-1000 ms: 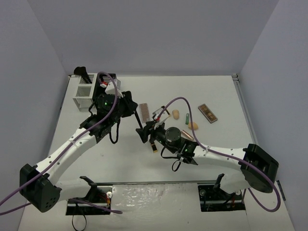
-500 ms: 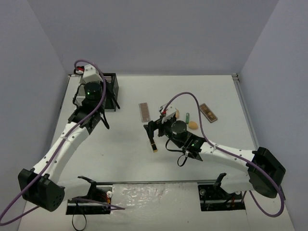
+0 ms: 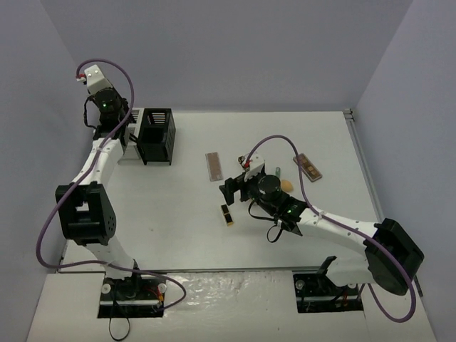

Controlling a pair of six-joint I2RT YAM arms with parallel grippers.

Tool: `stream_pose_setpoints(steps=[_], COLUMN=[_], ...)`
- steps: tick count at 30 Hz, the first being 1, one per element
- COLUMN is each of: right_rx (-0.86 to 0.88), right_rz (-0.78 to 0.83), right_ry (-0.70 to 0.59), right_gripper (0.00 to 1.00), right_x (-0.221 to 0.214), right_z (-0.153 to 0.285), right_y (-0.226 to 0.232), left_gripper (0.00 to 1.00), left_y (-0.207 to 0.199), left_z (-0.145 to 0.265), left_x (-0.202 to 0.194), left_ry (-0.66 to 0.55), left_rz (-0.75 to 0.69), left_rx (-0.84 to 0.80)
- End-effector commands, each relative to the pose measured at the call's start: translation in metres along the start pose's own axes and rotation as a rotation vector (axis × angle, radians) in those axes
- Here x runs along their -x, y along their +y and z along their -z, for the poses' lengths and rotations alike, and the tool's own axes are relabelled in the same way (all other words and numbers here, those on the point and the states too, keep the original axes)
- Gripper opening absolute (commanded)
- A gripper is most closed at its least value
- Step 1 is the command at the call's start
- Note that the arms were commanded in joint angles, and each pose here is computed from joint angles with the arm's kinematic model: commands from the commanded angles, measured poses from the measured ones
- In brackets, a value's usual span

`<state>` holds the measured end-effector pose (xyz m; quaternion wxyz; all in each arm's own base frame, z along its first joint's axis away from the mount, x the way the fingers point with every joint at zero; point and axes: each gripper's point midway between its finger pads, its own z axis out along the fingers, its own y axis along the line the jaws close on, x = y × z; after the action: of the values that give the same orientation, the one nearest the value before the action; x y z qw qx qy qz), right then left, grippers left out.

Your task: Organize the makeup

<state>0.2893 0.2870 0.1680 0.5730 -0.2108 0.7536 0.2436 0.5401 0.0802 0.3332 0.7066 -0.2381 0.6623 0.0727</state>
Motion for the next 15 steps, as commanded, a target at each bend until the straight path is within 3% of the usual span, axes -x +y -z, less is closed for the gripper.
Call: stream_pose_setpoints(steps=[1, 8, 15], right_rx=[0.046, 0.069, 0.066], right_rz=[0.009, 0.012, 0.007], right_ry=[-0.043, -0.022, -0.001], right_gripper=[1.00, 1.00, 1.00], right_x=[0.013, 0.003, -0.005], right_z=[-0.014, -0.021, -0.023], right_y=[0.005, 0.004, 0.001], left_gripper=[0.00, 0.00, 0.00], left_y=[-0.008, -0.002, -0.004], left_z=[-0.031, -0.085, -0.102], left_x=[0.087, 0.040, -0.013], left_ry=[-0.274, -0.195, -0.096], left_rz=[0.037, -0.021, -0.036], left_rx=[-0.027, 0.001, -0.027])
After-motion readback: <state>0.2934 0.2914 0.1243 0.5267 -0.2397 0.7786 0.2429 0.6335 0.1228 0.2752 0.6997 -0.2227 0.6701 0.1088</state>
